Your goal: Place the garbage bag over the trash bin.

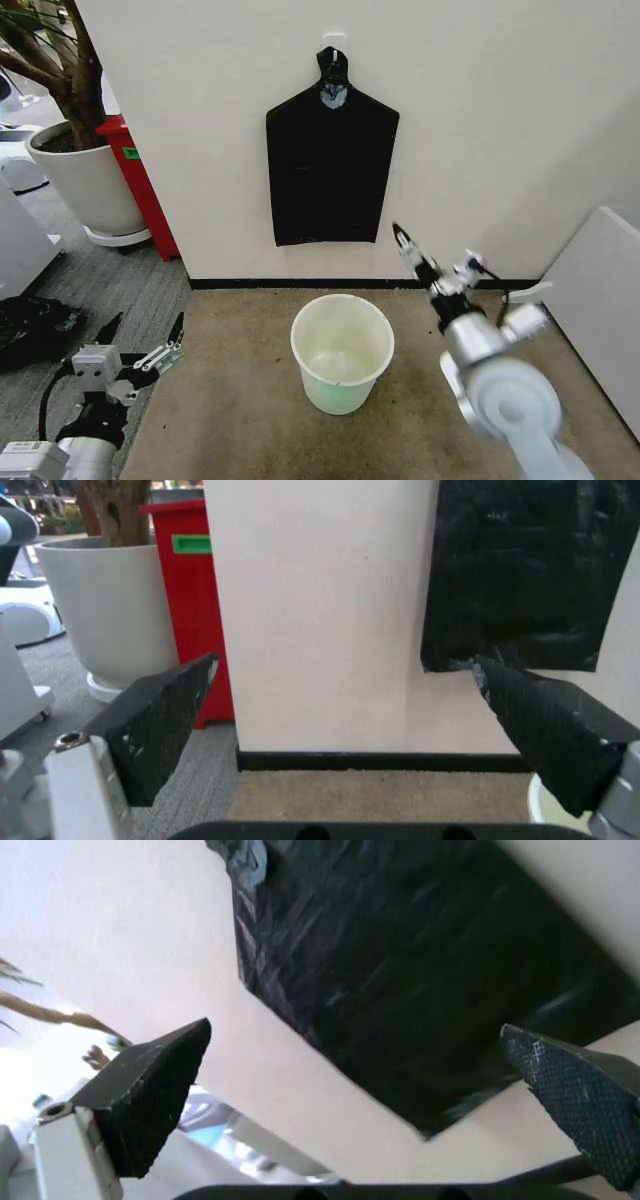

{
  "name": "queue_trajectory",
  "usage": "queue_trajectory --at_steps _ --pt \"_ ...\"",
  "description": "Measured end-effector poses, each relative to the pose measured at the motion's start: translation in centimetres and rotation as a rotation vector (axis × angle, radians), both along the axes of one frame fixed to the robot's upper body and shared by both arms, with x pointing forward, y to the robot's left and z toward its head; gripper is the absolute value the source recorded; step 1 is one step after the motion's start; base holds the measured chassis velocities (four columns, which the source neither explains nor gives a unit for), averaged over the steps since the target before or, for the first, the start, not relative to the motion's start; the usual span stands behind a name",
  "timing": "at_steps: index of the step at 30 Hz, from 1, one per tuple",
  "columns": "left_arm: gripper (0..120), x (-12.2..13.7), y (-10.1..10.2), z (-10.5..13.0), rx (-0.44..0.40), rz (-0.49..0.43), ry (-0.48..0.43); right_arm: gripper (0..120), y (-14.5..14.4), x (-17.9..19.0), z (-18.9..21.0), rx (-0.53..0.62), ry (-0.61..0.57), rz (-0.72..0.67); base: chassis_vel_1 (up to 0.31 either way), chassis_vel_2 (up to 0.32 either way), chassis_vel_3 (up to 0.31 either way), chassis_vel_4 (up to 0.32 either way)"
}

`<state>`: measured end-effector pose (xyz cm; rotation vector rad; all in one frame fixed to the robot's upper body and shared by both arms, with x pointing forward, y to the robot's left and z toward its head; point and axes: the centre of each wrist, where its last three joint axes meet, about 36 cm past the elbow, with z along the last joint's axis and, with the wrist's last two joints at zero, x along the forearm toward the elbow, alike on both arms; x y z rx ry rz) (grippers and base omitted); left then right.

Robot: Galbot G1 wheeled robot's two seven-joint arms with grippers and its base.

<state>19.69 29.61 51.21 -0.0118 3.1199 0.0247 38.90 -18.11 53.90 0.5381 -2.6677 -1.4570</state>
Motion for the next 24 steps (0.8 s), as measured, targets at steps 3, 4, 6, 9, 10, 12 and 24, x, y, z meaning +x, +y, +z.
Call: queue_trajectory --at_steps 3,4,6,9,10,12,24 --pt "100 -0.1 0.1 0.0 0.001 0.002 0.004 100 4.1 5.5 0.7 0.145 0.023 0.029 0.000 0.000 0.000 0.000" --pt "100 -0.1 0.1 0.0 0.001 0.001 0.006 100 4.5 6.0 0.9 0.161 0.020 0.031 0.000 0.000 0.000 0.000" --pt "100 -0.2 0.1 -0.1 0.002 0.000 0.009 100 5.4 7.2 1.6 0.200 0.015 0.033 0.000 0.000 0.000 0.000" --pt "100 -0.4 0.2 -0.1 0.006 0.001 0.019 100 6.5 9.2 3.0 0.250 0.001 0.035 0.000 0.000 0.000 0.000" --pt "100 -0.5 0.2 -0.1 0.007 0.002 0.022 100 6.7 9.7 3.4 0.258 -0.004 0.035 0.000 0.000 0.000 0.000" --pt "100 -0.7 0.2 -0.2 0.008 0.005 0.030 100 7.2 11.0 4.2 0.276 -0.009 0.034 0.000 0.000 0.000 0.000" --pt "100 -1.3 0.3 -0.5 0.007 0.019 0.051 100 8.9 19.1 8.5 0.319 -0.036 0.010 0.000 0.000 0.000 0.000"
